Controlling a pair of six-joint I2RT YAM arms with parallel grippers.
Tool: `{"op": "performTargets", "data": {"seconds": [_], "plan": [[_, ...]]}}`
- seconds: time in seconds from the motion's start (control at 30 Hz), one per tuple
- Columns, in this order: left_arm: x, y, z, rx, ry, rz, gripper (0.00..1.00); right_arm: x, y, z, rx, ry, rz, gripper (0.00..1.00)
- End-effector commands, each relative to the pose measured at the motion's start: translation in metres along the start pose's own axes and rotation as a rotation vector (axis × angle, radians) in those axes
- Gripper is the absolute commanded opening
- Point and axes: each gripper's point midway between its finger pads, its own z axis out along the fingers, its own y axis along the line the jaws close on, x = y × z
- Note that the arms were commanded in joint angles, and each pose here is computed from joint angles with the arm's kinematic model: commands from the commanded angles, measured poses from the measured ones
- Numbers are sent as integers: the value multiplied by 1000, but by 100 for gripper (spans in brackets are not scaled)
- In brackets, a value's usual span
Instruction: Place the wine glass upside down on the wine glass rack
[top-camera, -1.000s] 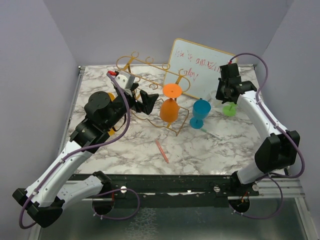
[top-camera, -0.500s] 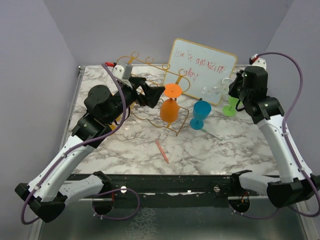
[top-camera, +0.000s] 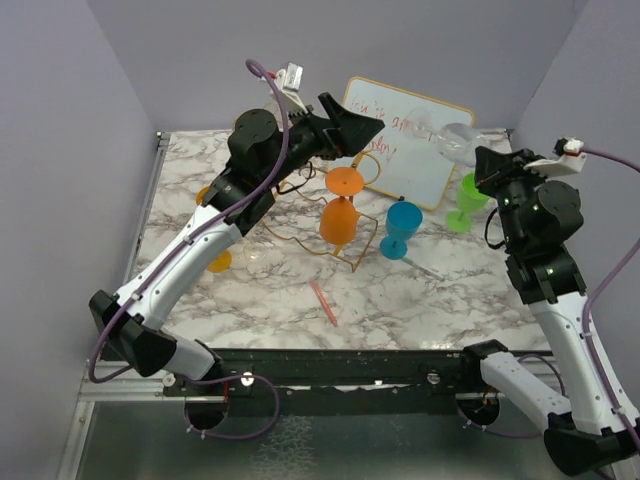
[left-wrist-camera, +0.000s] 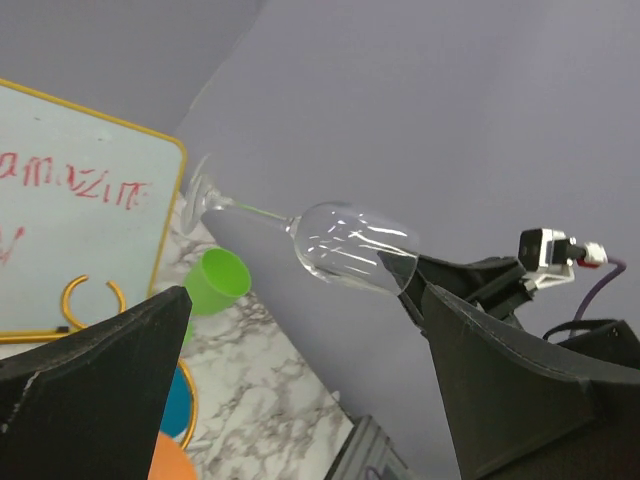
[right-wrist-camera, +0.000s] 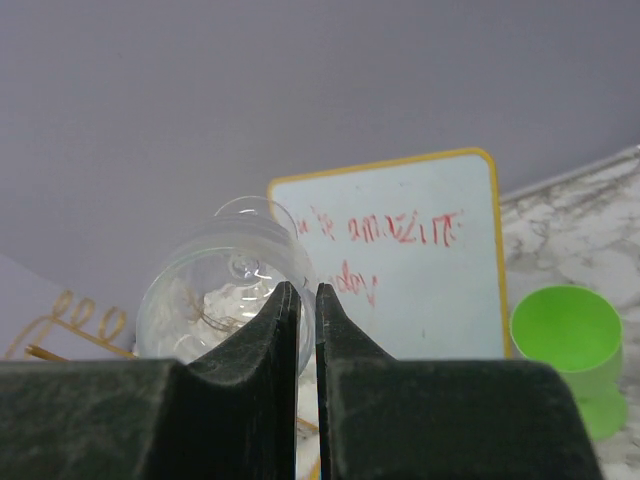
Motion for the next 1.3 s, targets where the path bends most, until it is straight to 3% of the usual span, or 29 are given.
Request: {"op": "performTargets", "data": {"seconds": [0.0,0.2,0.37,0.53,0.73,1.0,1.27], "plan": [[-12,-33,19,118,-10,-150,99,-70,38,-21,-178,-258,146,1],[-12,-51,44,212,-25,-317,99,-89,51,-42,-277,-345,242,1],[-15,-86,59,307,-28,-312,96,-93,59,-49,-340,-358,324,0],[-13,-91,74,293,-46,-360,94,-94,67,-55,-400,-365,386,1],[-19,-85,81,277,-82,-424,76,-93,75,-58,-456,-352,425,1],[-30,-83,78,252,-132,-458,64,-90,82,-57,-499,-342,458,1],[-23,-82,83,256,-106,-488,48,-82,89,-55,-552,-316,484,1]]}}
